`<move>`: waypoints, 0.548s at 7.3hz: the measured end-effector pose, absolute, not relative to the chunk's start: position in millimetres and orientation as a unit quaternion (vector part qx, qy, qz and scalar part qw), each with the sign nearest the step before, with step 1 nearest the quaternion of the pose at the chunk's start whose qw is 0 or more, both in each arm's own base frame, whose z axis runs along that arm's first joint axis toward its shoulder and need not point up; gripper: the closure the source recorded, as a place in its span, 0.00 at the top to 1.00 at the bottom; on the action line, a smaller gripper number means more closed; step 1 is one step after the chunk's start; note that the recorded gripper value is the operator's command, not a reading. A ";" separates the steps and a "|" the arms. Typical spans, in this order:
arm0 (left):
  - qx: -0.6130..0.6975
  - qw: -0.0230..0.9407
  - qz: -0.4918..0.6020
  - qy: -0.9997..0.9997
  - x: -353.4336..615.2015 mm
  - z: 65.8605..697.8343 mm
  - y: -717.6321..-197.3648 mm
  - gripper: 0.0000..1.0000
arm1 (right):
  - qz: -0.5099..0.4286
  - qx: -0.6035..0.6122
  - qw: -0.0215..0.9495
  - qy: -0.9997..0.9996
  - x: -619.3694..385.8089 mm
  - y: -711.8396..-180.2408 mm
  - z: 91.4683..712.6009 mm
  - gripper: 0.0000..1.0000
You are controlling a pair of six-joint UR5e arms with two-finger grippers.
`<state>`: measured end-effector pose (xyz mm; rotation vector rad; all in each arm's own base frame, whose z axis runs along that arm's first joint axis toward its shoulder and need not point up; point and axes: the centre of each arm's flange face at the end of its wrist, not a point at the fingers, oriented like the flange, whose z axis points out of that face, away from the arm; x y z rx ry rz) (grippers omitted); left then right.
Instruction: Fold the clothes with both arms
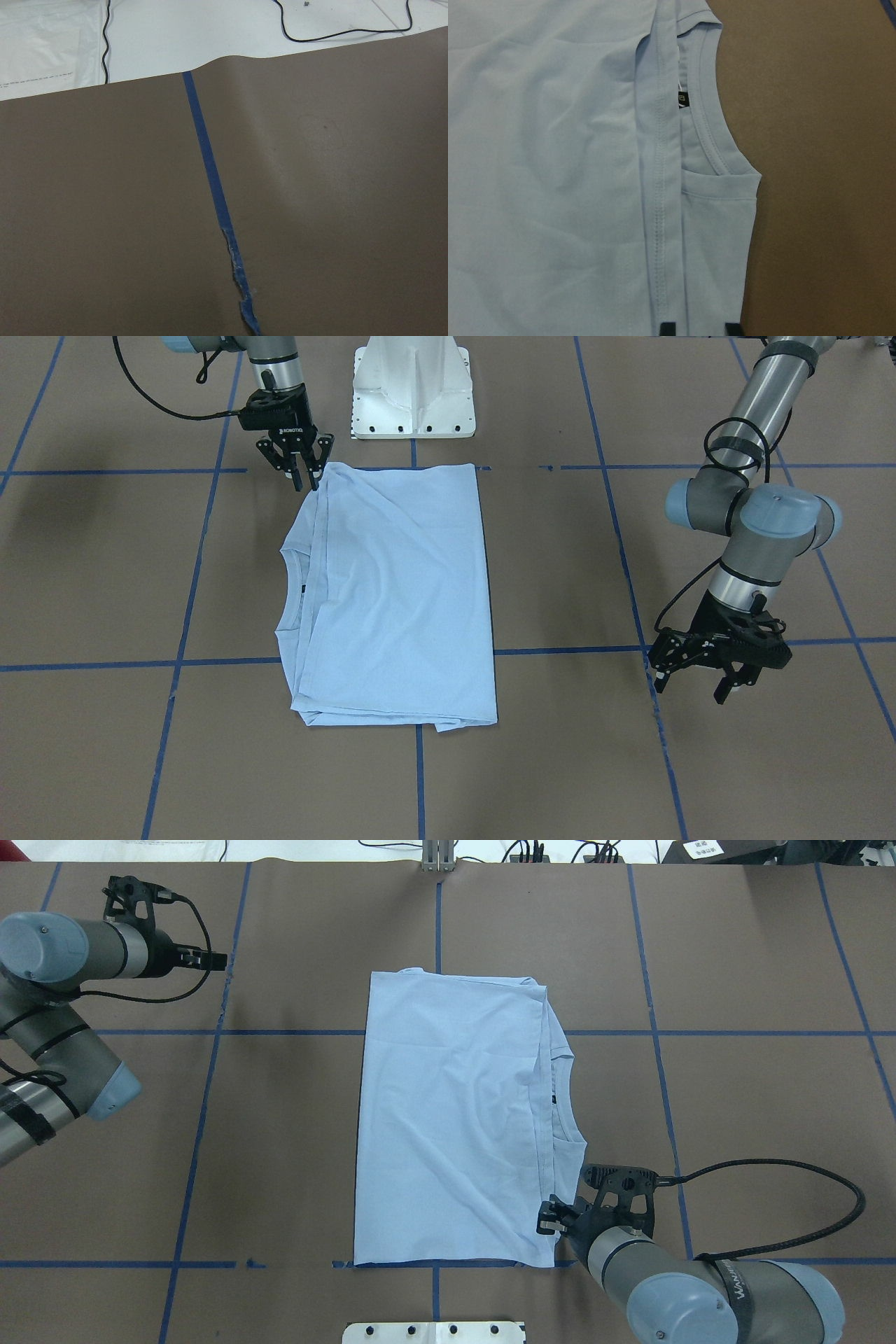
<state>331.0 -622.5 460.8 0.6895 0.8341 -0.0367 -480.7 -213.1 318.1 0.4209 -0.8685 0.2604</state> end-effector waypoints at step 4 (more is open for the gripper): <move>0.328 0.856 -0.017 0.398 332.4 461.6 -621.1 1.00 | 0.097 0.190 0.879 -0.427 -489.3 -193.2 311.7 0.53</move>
